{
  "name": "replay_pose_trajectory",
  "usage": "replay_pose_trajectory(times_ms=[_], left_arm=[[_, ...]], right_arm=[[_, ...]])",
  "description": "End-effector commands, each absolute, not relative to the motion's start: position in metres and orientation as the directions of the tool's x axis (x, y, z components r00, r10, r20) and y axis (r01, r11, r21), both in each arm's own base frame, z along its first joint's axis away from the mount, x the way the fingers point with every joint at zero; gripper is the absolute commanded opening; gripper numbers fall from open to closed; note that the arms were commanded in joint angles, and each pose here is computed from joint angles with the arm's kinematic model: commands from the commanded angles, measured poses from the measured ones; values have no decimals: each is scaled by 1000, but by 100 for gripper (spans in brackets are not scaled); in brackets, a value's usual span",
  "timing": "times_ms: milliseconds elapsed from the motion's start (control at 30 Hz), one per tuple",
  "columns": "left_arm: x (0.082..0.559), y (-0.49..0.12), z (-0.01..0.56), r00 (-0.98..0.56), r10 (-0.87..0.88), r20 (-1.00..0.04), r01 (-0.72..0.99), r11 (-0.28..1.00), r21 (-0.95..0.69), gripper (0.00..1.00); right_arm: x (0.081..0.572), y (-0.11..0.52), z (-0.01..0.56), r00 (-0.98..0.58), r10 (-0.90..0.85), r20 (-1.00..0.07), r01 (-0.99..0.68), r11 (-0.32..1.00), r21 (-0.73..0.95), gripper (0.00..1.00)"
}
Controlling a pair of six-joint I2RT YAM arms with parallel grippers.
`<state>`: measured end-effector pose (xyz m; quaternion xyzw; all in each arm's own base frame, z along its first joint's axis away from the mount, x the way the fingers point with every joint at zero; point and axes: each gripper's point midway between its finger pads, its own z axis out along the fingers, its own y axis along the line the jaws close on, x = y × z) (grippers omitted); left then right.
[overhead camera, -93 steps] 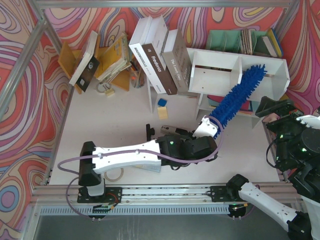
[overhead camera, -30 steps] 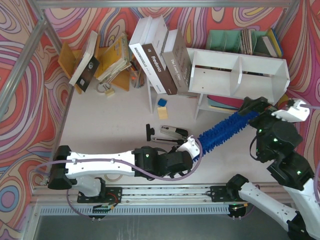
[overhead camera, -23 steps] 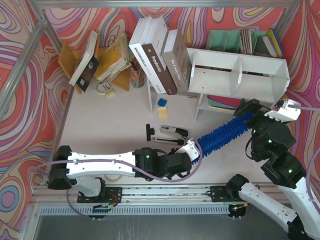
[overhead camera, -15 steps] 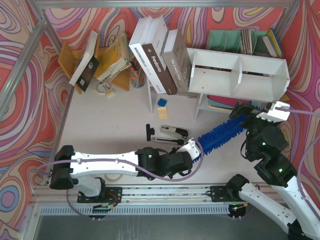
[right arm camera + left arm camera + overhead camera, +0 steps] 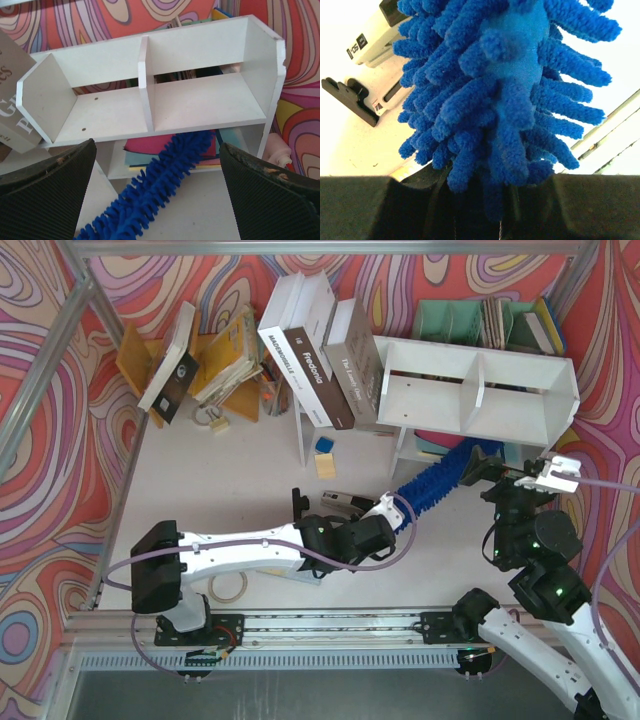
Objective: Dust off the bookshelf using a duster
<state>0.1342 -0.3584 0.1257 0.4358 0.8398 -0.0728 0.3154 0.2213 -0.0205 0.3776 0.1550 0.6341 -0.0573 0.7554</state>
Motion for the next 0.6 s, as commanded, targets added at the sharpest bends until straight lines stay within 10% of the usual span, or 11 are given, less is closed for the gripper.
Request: replay_pose_trajectory(times_ms=[0, 567], left_arm=[[150, -382, 147, -424, 578, -698, 736, 669, 107, 0], [182, -333, 146, -532, 273, -801, 422, 906, 28, 0]], right_arm=[[224, -13, 381, 214, 120, -969, 241, 955, 171, 99], [225, -15, 378, 209, 112, -971, 255, 953, 165, 99]])
